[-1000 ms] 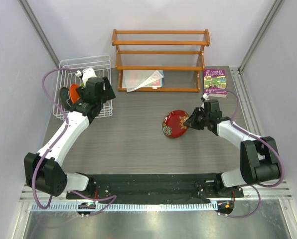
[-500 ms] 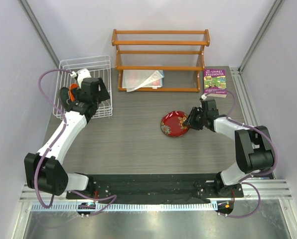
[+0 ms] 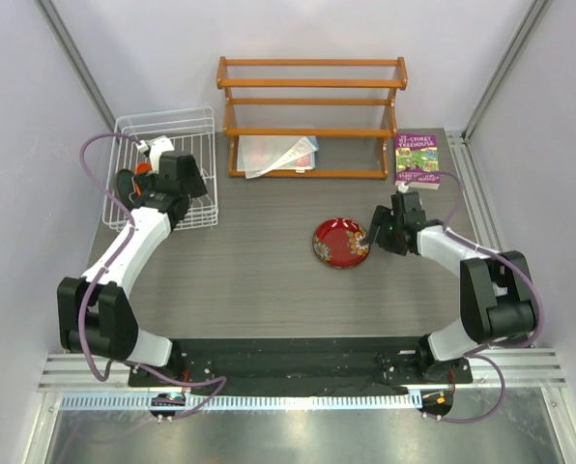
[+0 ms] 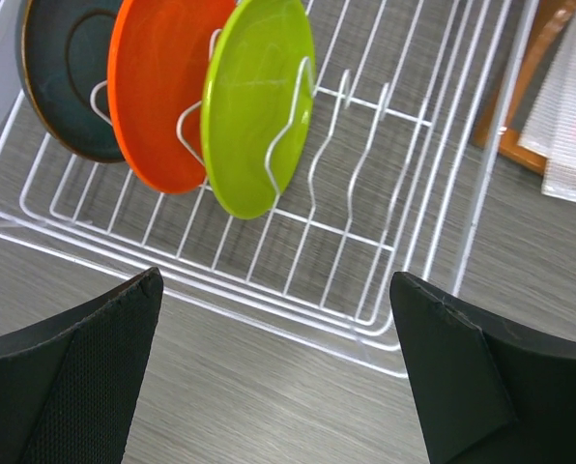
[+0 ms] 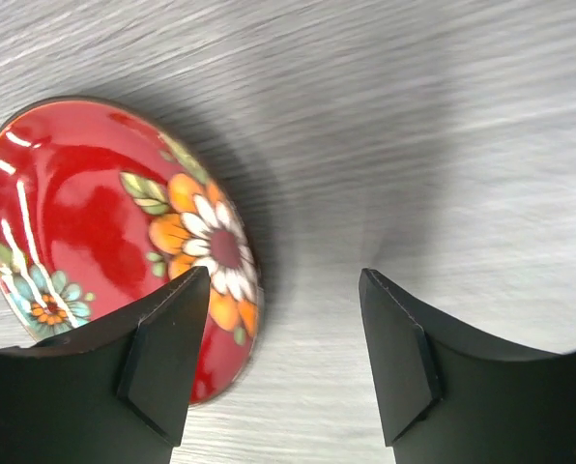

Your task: Unload the plates from the dish rack

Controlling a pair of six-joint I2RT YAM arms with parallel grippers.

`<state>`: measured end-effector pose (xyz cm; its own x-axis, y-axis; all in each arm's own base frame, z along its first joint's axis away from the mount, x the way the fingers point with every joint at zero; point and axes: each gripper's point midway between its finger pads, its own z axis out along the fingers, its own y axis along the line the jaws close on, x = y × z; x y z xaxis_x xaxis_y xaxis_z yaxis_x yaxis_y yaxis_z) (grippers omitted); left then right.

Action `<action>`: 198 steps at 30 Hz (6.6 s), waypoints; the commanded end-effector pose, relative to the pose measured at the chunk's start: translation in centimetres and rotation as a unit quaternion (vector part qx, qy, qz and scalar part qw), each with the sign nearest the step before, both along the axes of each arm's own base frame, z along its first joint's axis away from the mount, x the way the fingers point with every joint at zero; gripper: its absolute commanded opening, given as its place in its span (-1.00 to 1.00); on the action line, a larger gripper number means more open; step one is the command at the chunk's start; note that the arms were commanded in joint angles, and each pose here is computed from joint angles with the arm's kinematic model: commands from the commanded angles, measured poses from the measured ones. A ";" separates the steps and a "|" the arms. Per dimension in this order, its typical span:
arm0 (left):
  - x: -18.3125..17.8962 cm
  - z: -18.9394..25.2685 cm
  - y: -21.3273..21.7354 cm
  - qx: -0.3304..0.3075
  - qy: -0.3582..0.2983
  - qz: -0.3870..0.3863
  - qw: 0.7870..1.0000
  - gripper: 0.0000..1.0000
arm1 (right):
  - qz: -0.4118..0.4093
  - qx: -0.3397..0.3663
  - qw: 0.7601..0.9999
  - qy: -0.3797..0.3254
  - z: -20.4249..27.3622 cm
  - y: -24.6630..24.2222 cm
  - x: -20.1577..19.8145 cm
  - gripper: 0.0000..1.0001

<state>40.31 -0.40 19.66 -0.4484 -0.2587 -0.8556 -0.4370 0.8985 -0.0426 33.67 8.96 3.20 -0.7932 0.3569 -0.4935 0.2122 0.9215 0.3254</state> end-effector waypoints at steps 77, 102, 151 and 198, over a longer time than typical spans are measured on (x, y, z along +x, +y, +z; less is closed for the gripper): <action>-4.6 4.5 -23.9 -0.384 -0.048 -0.366 0.846 -1.00 | 0.201 0.259 0.918 -0.225 17.4 16.1 1.3 0.61; -4.5 2.8 -19.4 -0.201 -0.034 -0.278 0.939 0.99 | 0.098 0.112 0.972 -0.181 13.1 8.3 1.6 -0.97; 0.7 1.0 5.9 0.020 -0.015 0.090 0.996 0.99 | 0.020 -0.067 0.995 -0.078 7.5 -1.2 1.1 0.30; 2.7 6.1 11.5 0.049 -0.079 0.107 0.990 -1.00 | 0.036 -0.070 0.994 -0.073 7.5 -0.4 3.8 0.31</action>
